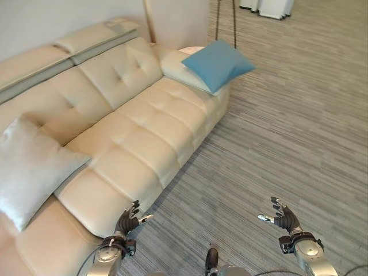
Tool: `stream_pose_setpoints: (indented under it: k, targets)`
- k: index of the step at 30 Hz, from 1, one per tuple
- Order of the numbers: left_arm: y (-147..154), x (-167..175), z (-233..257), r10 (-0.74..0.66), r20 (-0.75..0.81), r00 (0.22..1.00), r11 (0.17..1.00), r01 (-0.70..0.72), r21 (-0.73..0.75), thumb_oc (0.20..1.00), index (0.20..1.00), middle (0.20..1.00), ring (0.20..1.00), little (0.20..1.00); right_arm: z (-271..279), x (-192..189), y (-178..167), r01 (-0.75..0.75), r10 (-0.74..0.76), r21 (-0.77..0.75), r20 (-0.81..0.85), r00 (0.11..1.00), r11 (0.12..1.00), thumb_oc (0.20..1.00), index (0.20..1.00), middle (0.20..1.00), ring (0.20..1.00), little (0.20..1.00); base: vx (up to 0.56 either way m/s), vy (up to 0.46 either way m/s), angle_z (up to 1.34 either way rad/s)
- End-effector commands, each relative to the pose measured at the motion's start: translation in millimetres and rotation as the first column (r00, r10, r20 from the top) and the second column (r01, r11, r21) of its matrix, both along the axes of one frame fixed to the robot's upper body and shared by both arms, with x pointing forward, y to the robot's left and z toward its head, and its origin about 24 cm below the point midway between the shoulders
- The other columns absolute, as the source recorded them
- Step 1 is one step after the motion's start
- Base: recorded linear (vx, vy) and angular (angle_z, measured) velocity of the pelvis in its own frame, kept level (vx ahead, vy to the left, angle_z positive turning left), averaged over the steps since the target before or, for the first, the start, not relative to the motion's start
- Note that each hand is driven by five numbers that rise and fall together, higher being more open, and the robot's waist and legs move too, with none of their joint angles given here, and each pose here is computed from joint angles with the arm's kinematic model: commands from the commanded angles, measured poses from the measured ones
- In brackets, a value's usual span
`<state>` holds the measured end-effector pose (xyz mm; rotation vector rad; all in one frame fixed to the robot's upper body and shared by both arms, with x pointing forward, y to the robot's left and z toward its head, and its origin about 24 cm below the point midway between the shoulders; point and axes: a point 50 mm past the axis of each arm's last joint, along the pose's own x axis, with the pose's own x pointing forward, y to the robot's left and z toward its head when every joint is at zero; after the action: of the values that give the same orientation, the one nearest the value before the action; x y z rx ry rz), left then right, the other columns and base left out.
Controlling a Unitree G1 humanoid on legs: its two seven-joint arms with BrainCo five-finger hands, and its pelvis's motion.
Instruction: Pick up all the scattered cushions and arrange them neatly on the sofa.
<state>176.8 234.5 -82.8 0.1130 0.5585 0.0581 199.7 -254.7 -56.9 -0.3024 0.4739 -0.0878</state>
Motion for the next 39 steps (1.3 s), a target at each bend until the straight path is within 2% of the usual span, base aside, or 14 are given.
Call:
stream_pose_setpoints:
  k: [1, 12, 18, 25, 32, 39]
  targets:
    - [7, 4, 13, -0.043, 0.065, 0.997, 0.997, 0.039, 0.059, 1.0, 1.0, 1.0, 1.0, 1.0, 21, 15, -3, 0.002, -0.002, 0.006, 0.119, 0.993, 1.0, 1.0, 1.0, 1.0, 1.0, 1.0, 0.32, -0.02, -0.7]
    - [16, -4, 12, -0.026, 0.036, 0.999, 0.996, 0.023, 0.082, 1.0, 1.0, 1.0, 1.0, 1.0, 10, 12, 5, -0.004, 0.001, 0.03, 0.073, 0.997, 1.0, 1.0, 1.0, 1.0, 1.0, 1.0, 0.39, 0.073, -0.65]
    - [21, 9, 24, -0.016, 0.094, 0.995, 0.996, 0.008, 0.094, 1.0, 1.0, 1.0, 1.0, 1.0, 25, 28, 24, -0.104, 0.098, 0.035, 0.147, 0.984, 0.994, 1.0, 1.0, 1.0, 1.0, 1.0, 0.41, 0.167, -0.51]
    - [18, 12, 22, -0.01, 0.1, 0.995, 0.996, 0.001, 0.094, 1.0, 1.0, 1.0, 1.0, 1.0, 33, 33, 22, -0.098, 0.089, 0.038, 0.189, 0.978, 0.994, 1.0, 1.0, 1.0, 1.0, 1.0, 0.47, -0.059, 0.14]
    - [17, 5, 16, -0.026, 0.072, 0.997, 0.993, 0.018, 0.113, 1.0, 1.0, 1.0, 1.0, 1.0, 27, 18, 15, -0.09, 0.085, 0.019, 0.158, 0.984, 0.996, 1.0, 1.0, 1.0, 1.0, 1.0, 0.56, -0.235, 0.52]
    - [1, 15, 14, -0.071, 0.073, 0.995, 0.995, 0.066, 0.069, 1.0, 1.0, 1.0, 1.0, 1.0, 42, 29, 11, -0.088, 0.085, 0.004, 0.221, 0.972, 0.996, 1.0, 1.0, 1.0, 1.0, 1.0, 0.36, -0.219, 0.08]
